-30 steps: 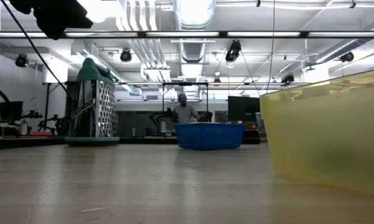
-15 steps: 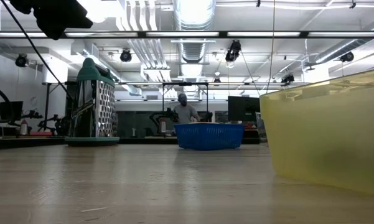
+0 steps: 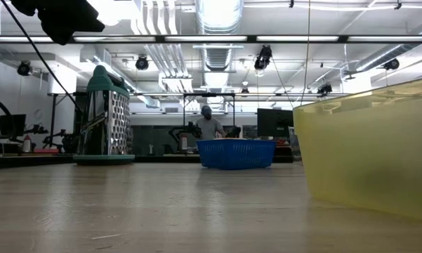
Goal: Pick & Place Food Item
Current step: Stack the orange donut on top of the top orange donut in the blue bin
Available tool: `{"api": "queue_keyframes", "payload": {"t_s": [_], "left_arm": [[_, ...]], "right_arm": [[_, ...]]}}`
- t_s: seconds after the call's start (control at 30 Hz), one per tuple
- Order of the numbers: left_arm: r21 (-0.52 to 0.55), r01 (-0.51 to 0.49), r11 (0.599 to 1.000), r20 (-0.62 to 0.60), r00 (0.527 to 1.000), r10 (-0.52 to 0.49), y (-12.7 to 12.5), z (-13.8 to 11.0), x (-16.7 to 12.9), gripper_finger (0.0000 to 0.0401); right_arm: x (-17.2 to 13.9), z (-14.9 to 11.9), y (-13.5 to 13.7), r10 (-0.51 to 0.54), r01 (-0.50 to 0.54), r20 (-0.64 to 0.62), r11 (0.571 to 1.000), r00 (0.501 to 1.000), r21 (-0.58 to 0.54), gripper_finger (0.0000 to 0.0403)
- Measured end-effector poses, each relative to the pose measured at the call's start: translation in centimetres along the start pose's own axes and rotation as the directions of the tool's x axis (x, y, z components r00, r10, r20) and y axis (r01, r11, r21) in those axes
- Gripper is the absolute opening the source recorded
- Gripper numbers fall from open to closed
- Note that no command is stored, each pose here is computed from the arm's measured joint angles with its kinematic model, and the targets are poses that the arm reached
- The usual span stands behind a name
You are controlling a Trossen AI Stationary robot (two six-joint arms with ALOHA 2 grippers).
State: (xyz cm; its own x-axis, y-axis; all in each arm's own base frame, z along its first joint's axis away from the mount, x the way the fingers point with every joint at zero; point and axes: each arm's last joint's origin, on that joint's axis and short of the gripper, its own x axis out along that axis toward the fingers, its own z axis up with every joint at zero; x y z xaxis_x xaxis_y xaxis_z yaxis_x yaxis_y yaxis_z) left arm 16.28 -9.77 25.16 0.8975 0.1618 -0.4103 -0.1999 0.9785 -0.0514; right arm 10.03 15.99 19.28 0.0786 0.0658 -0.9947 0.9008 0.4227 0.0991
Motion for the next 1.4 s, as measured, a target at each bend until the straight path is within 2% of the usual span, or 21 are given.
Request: {"api": "queue_keyframes", "payload": {"t_s": [0.37, 0.5, 0.67, 1.07, 1.4], "left_arm": [[0.0, 0.0, 1.0, 0.0, 1.0, 0.0, 0.0, 0.0, 0.0, 0.0149], [0.0, 0.0, 1.0, 0.0, 1.0, 0.0, 0.0, 0.0, 0.0, 0.0149], [0.0, 0.0, 1.0, 0.0, 1.0, 0.0, 0.0, 0.0, 0.01, 0.0149], [0.0, 0.0, 1.0, 0.0, 1.0, 0.0, 0.0, 0.0, 0.0, 0.0149], [0.0, 0.0, 1.0, 0.0, 1.0, 0.0, 0.0, 0.0, 0.01, 0.0149]], "right_arm": [[0.0, 0.07, -0.06, 0.001, -0.001, 0.018, 1.0, 1.0, 0.003, 0.0032], [0.0, 0.11, -0.12, -0.007, 0.006, 0.02, 1.0, 1.0, 0.025, 0.0047], [0.0, 0.11, -0.12, -0.007, 0.007, 0.02, 1.0, 1.0, 0.028, 0.0094], [-0.02, 0.37, -0.53, -0.049, 0.048, 0.047, 0.998, 0.998, 0.028, 0.0248], [0.02, 0.4, -0.54, -0.045, 0.044, 0.054, 0.999, 0.998, 0.027, 0.0314]]}}
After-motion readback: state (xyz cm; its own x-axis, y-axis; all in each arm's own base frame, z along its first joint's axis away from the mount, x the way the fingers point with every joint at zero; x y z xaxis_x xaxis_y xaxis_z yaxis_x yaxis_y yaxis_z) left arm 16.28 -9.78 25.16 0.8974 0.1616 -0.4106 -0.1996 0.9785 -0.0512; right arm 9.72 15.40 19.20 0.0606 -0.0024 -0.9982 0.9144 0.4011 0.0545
